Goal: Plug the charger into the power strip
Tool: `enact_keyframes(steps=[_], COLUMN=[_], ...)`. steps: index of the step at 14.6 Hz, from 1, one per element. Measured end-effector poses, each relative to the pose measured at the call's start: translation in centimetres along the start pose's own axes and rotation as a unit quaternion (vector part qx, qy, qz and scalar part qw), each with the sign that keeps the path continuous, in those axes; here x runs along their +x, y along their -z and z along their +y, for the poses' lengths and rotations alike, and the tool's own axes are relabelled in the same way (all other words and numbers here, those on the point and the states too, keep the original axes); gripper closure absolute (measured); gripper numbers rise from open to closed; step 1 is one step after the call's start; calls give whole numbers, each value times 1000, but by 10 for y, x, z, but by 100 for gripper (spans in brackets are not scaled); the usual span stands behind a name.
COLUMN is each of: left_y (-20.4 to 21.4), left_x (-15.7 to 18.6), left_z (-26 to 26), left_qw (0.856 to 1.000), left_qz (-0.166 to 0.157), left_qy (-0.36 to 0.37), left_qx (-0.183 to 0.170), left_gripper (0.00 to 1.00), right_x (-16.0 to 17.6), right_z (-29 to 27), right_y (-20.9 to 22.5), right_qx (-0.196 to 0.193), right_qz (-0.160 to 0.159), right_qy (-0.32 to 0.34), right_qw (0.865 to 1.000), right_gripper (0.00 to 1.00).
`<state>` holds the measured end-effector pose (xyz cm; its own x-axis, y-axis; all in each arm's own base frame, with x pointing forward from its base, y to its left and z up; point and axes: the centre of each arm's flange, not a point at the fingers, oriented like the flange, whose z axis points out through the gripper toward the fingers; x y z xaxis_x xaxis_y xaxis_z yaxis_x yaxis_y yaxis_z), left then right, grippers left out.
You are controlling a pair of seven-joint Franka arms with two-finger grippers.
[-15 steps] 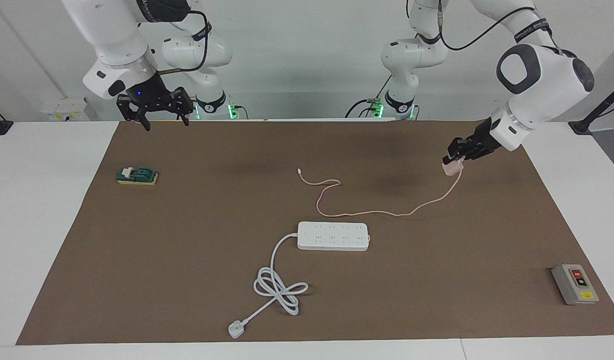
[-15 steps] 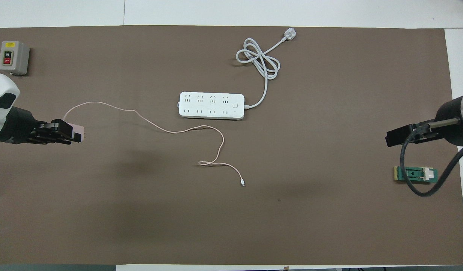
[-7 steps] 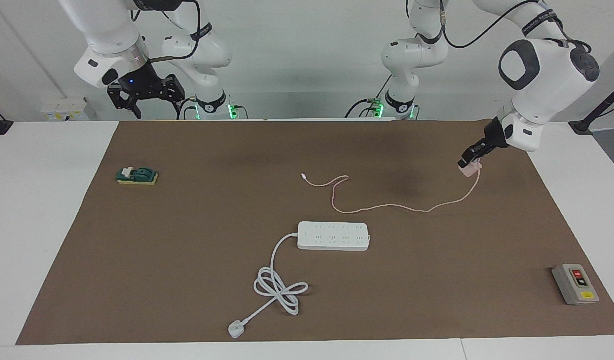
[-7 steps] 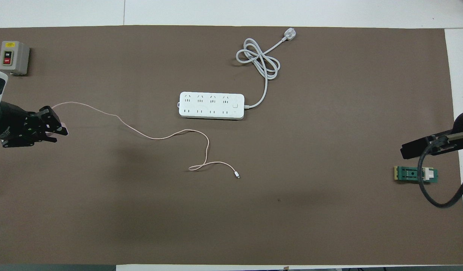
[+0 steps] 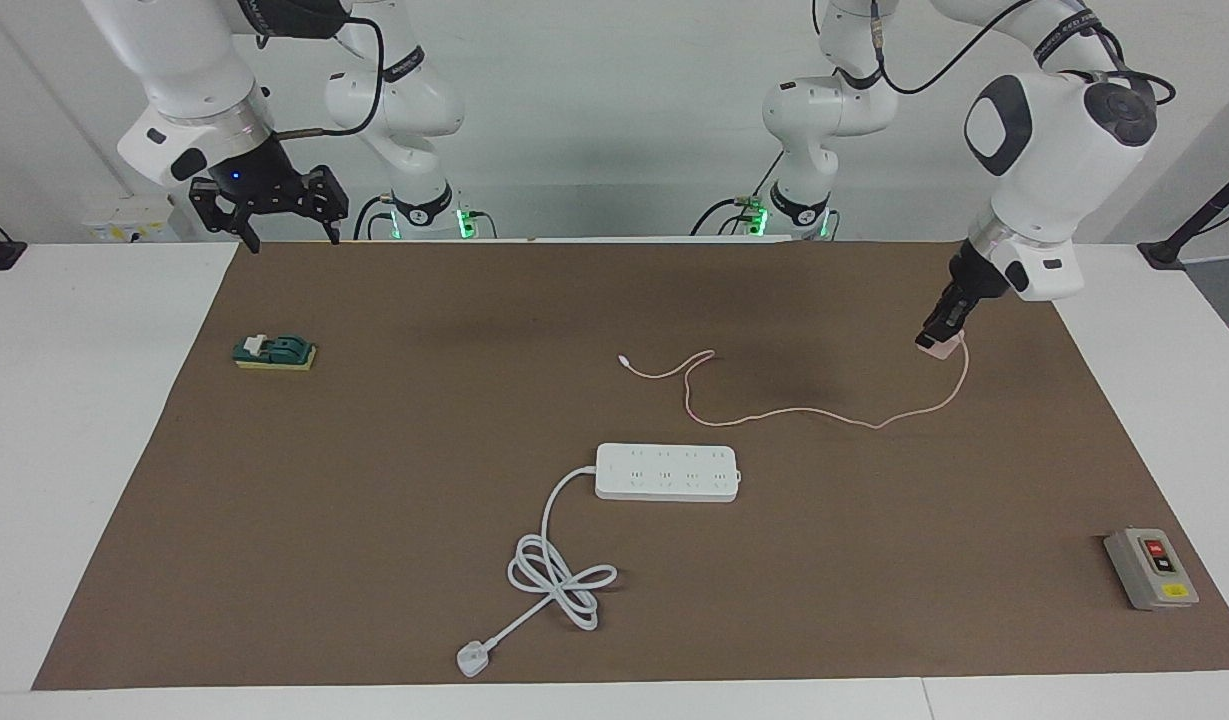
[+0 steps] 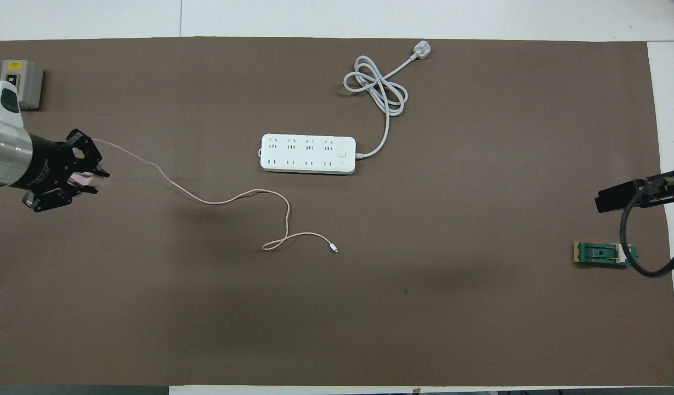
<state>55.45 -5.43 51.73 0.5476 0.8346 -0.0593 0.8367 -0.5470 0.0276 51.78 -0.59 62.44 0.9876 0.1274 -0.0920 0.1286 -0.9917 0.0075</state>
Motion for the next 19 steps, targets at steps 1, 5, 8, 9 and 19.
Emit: enact_keyframes(steps=[1,5,8,9,19], left_y=[-2,-13,-34,-45,-121], left_x=[-12,-81,-124,-135,-176], left_z=[10,77,118,129,197], left_qw=[999,990,983,983,974], left_qz=[2,3,-2,-3,13], left_qy=[34,142,181,185,223], left_qx=[-3,-19,-12,-6,32], left_gripper=[69,69,69,69,69], right_x=[3,5,2,2,2], right_z=[3,0,-1,0,0], right_y=[1,10,12,13,14], right_qx=[1,1,1,1,1], right_qz=[1,7,5,5,6], right_qy=[-2,2,2,2,1], right_qw=[1000,1000,1000,1000,1000], right_gripper=[0,0,0,0,0])
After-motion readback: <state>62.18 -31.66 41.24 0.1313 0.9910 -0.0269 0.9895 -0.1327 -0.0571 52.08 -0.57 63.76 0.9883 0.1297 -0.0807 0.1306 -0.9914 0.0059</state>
